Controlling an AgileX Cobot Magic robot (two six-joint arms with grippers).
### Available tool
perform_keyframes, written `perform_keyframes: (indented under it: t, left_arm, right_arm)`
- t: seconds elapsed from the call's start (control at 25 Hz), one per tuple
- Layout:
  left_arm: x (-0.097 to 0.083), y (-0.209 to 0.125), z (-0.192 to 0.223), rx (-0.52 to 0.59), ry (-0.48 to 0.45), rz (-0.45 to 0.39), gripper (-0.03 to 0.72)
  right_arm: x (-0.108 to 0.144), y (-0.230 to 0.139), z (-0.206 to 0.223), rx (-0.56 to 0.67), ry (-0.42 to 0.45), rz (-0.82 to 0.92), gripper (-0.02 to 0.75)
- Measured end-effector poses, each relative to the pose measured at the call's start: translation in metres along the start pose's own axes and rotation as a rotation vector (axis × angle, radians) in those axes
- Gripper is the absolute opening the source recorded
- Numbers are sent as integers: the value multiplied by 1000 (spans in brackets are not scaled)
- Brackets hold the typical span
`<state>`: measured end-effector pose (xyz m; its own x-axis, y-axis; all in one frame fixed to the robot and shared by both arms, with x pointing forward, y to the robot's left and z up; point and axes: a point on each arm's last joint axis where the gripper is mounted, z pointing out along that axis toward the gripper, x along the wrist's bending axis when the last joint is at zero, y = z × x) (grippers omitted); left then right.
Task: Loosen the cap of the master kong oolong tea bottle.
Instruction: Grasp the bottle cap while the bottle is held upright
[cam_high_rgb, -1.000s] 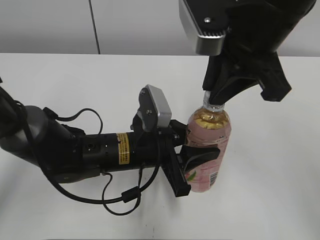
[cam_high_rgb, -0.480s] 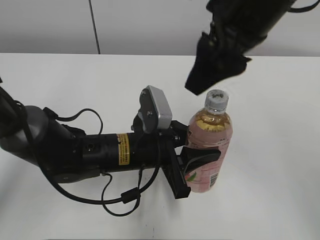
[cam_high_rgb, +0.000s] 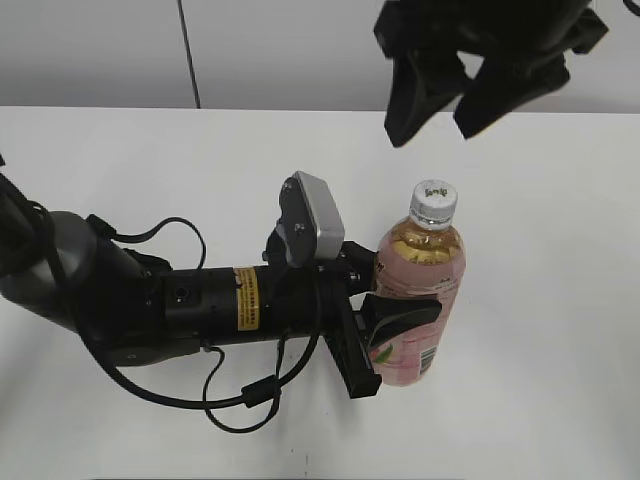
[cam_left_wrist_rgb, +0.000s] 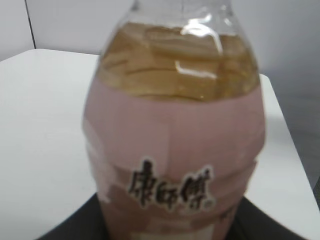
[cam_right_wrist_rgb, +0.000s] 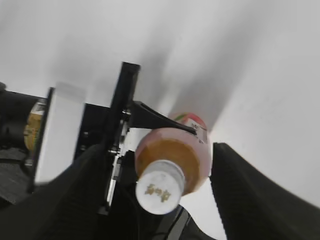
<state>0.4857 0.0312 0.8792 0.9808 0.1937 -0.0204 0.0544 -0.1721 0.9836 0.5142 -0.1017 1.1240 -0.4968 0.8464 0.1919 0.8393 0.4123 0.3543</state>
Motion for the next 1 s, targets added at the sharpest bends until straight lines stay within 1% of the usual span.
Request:
perform_keyframes:
  t: [0.12,0.28,0.6,0.68,0.8,0.92,1.0]
  left_arm:
    - [0,0,0,0,0,0,276]
    - [0,0,0,0,0,0,276]
    - [0,0,0,0,0,0,276]
    - [0,0,0,0,0,0,276]
    - [0,0,0,0,0,0,276]
    - [0,0,0,0,0,0,276]
    - [0,0,0,0,0,0,276]
  right_arm:
    - [-6,-10,16,63,-34,33,499]
    - [-8,-20,28,119,-28,55,499]
    - [-7,-22,32,137,-9,69,493]
    - [-7,-22,35,144,-10,69,468]
    - [-8,-21,38,151,-9,67,398]
    - [-7,-21,38,151,4,45,283]
    - [-6,-21,38,150,10,-3,279]
